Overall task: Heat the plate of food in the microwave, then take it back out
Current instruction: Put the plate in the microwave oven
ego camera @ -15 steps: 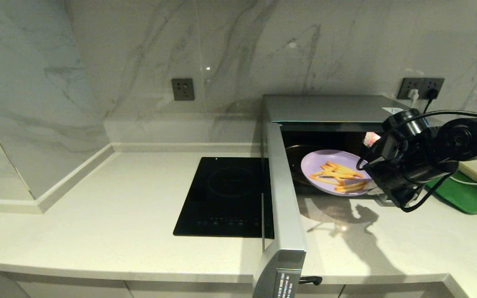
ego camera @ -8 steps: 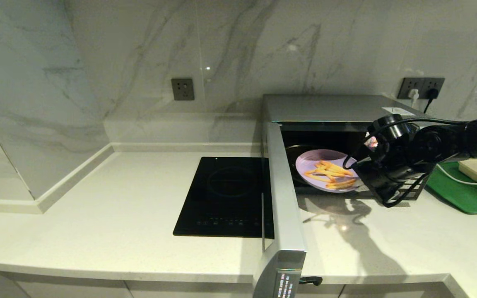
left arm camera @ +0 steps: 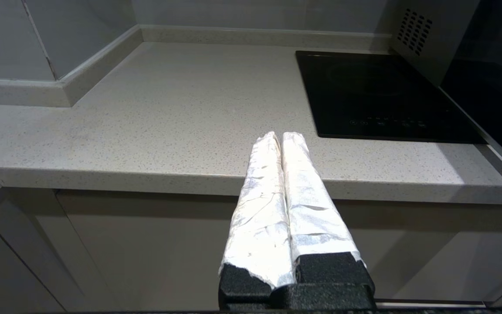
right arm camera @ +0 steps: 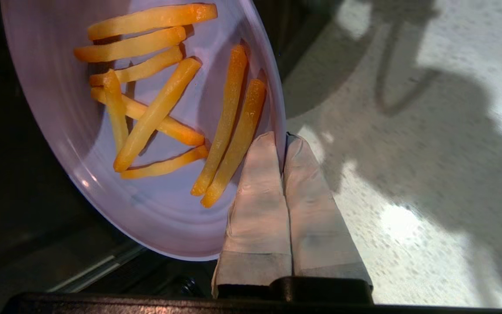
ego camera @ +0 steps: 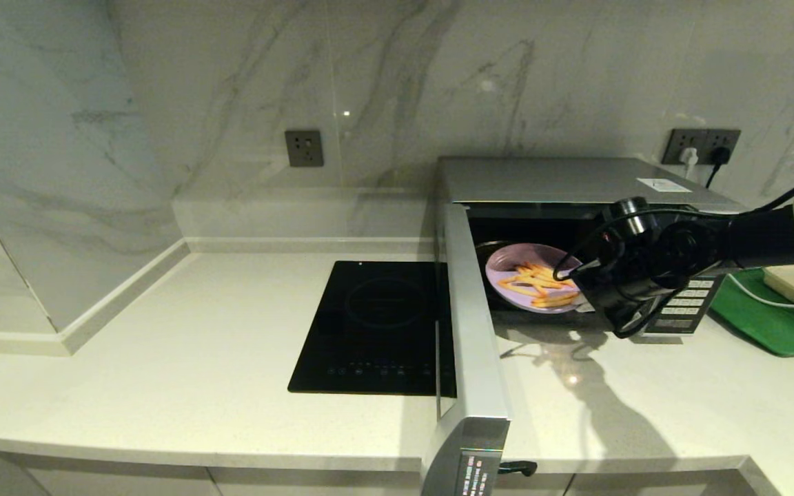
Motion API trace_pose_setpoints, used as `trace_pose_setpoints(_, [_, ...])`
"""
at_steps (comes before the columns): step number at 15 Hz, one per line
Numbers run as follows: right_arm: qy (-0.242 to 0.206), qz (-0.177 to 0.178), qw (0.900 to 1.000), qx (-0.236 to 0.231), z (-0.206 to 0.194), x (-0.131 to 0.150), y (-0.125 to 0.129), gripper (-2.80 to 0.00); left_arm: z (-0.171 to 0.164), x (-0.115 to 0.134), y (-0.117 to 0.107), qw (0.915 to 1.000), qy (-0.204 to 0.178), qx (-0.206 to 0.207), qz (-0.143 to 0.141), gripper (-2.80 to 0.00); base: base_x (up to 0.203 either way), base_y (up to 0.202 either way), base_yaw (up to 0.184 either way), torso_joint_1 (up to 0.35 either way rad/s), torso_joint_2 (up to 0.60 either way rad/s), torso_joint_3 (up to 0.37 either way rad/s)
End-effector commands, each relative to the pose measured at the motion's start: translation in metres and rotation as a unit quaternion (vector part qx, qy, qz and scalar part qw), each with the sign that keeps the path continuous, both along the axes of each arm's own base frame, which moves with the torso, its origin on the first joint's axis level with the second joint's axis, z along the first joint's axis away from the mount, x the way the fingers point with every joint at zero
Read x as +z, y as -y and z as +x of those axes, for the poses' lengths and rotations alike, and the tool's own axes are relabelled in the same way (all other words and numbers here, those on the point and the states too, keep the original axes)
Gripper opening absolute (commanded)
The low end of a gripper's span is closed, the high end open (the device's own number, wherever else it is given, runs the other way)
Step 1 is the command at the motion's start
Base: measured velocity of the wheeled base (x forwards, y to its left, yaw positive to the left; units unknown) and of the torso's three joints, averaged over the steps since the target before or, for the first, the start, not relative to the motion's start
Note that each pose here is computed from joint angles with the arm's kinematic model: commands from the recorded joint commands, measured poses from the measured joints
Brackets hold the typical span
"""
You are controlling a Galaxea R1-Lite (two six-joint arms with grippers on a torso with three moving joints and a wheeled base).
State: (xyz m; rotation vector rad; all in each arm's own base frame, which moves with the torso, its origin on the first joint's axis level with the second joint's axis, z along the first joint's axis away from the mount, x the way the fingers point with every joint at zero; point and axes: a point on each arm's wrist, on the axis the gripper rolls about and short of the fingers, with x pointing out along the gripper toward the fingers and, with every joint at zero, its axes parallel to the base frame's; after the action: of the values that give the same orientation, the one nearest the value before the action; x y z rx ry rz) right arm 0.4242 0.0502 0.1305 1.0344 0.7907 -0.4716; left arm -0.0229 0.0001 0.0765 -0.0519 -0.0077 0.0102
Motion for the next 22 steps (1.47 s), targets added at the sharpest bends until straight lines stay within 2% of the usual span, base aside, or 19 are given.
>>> trace_pose_setpoints(1, [0.002,0.003,1.000,-0.001,0.004,-0.003,-0.001,-2.80,0.000,0.000,0.000,1.0000,0.000,0.001,0.000,-2.80,0.000,0.000,0.000,0.000,0.00,0.000])
trace_pose_setpoints(6, [0.023,0.004,1.000,0.000,0.019,0.001,-0.003,-2.80,0.000,0.000,0.000,1.0000,0.000,0.000,-0.001,-2.80,0.000,0.000,0.000,0.000,0.00,0.000])
trace_pose_setpoints(13, [0.008,0.002,1.000,-0.003,0.034,-0.023,-0.004,-2.80,0.000,0.000,0.000,1.0000,0.000,0.000,0.000,-2.80,0.000,0.000,0.000,0.000,0.00,0.000])
trace_pose_setpoints(22, [0.015,0.002,1.000,-0.003,0.036,-0.020,-0.004,-2.80,0.000,0.000,0.000,1.0000,0.000,0.000,0.000,-2.80,0.000,0.000,0.000,0.000,0.00,0.000])
